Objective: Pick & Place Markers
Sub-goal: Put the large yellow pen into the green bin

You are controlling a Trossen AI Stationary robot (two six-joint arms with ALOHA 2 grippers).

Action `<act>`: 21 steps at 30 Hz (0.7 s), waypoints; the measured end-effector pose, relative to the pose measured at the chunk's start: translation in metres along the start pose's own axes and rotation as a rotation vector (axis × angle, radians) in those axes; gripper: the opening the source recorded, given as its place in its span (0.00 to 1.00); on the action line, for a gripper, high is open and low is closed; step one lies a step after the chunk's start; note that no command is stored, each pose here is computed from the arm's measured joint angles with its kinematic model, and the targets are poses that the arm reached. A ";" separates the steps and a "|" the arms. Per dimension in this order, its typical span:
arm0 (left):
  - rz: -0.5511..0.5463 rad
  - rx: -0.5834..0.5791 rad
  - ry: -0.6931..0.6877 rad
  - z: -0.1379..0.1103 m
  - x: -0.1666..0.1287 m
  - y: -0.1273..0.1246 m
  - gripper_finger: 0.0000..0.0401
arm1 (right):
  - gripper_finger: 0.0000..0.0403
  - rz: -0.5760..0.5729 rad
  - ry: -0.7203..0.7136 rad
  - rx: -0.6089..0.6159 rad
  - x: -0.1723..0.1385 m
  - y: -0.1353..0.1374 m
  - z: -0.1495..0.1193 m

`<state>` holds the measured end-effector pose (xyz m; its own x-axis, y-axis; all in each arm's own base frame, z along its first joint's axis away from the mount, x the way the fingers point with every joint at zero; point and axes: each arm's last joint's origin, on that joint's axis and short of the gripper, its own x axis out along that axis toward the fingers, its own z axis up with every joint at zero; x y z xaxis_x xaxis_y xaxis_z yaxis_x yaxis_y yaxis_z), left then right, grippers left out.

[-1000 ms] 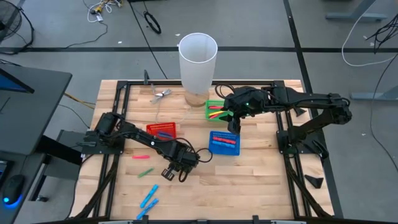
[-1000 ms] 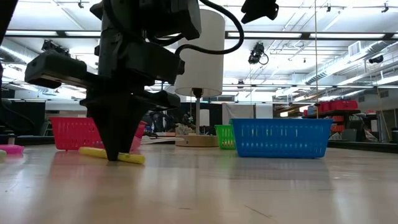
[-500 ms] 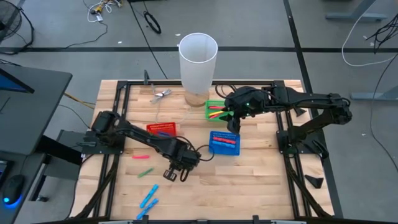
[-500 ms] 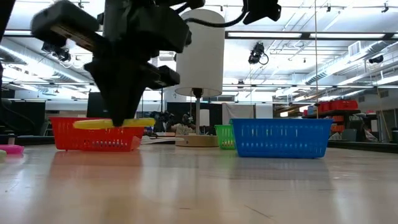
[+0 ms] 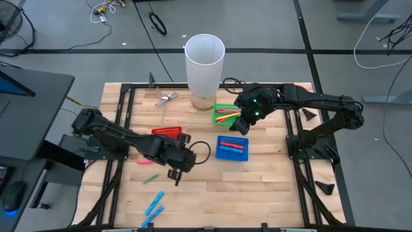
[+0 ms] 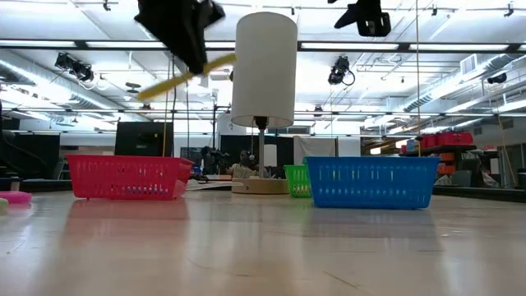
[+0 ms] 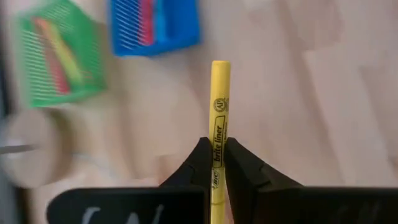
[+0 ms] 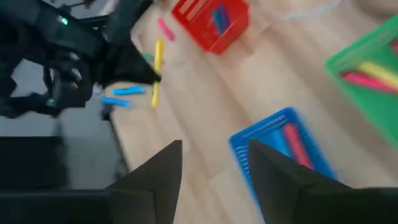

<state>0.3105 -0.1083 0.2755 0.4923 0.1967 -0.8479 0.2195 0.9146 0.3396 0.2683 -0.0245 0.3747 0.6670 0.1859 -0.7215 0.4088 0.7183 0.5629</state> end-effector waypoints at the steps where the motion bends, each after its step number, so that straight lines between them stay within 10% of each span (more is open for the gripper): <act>1: 0.038 -0.003 -0.020 0.000 -0.006 0.001 0.06 | 0.45 0.018 0.010 0.025 0.000 0.000 0.001; 21: 0.717 0.232 -0.109 0.008 -0.048 -0.009 0.06 | 0.45 0.319 0.065 0.395 -0.005 0.014 0.015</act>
<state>0.2917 -0.1290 0.3164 0.6586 0.6681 -0.3464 -0.0202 0.4758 0.8793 0.2800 -0.0256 0.3919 0.7622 0.4047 -0.5053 0.4035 0.3134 0.8596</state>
